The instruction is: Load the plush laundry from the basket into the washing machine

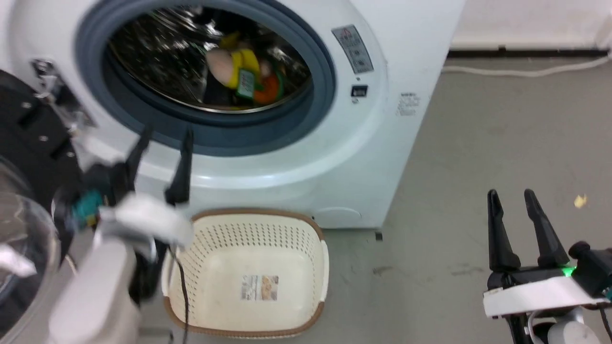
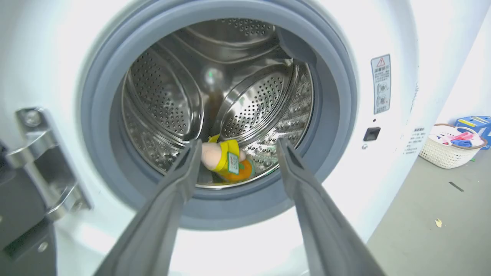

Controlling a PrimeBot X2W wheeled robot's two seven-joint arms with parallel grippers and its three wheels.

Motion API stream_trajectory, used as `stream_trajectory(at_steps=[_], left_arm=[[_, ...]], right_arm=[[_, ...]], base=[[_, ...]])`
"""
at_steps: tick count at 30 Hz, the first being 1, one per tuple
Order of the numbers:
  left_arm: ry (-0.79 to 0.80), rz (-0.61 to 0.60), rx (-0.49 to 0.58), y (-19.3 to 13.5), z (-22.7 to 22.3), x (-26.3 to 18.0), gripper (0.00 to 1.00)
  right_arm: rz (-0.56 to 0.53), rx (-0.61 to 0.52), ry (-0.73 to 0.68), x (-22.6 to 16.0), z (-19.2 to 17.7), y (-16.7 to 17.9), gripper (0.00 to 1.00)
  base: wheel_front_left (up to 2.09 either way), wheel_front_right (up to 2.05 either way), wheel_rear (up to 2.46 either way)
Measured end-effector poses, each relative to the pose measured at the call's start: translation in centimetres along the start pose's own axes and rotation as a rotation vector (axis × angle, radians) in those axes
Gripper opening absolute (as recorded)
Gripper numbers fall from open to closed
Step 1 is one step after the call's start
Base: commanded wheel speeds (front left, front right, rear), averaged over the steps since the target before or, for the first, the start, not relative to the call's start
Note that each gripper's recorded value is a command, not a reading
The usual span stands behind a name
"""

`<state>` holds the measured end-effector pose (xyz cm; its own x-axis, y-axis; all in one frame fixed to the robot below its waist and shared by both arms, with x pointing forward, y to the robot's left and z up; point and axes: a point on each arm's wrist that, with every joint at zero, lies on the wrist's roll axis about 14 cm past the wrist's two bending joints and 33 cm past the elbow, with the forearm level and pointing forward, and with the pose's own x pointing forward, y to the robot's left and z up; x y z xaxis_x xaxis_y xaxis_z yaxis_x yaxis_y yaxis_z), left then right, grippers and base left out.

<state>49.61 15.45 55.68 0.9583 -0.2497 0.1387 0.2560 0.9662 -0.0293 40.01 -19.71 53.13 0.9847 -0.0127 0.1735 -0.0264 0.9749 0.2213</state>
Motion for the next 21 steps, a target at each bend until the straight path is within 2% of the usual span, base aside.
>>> stream_trajectory(at_steps=[5, 10, 13, 21], left_arm=[[-0.02, 0.067, -0.015, -0.6, 0.1, -5.8, 1.0], [-0.013, 0.112, 0.003, -1.2, -0.4, -9.5, 1.0], [0.009, 0.144, 0.001, -1.3, -1.2, -11.0, 1.0], [0.052, 0.131, 0.044, -2.3, -2.7, -12.1, 1.0]], right_arm=[[0.029, 0.006, -0.025, -0.9, 1.0, 1.1, 1.0], [0.048, 0.011, -0.025, -1.5, 1.2, 1.8, 1.0], [0.055, 0.013, -0.019, -1.9, 1.0, 2.0, 1.0], [0.059, 0.017, 0.008, -2.4, 0.2, 2.2, 1.0]], base=[[0.0, 0.0, 0.0], [0.0, 0.0, 0.0], [0.0, 0.0, 0.0], [0.0, 0.0, 0.0]])
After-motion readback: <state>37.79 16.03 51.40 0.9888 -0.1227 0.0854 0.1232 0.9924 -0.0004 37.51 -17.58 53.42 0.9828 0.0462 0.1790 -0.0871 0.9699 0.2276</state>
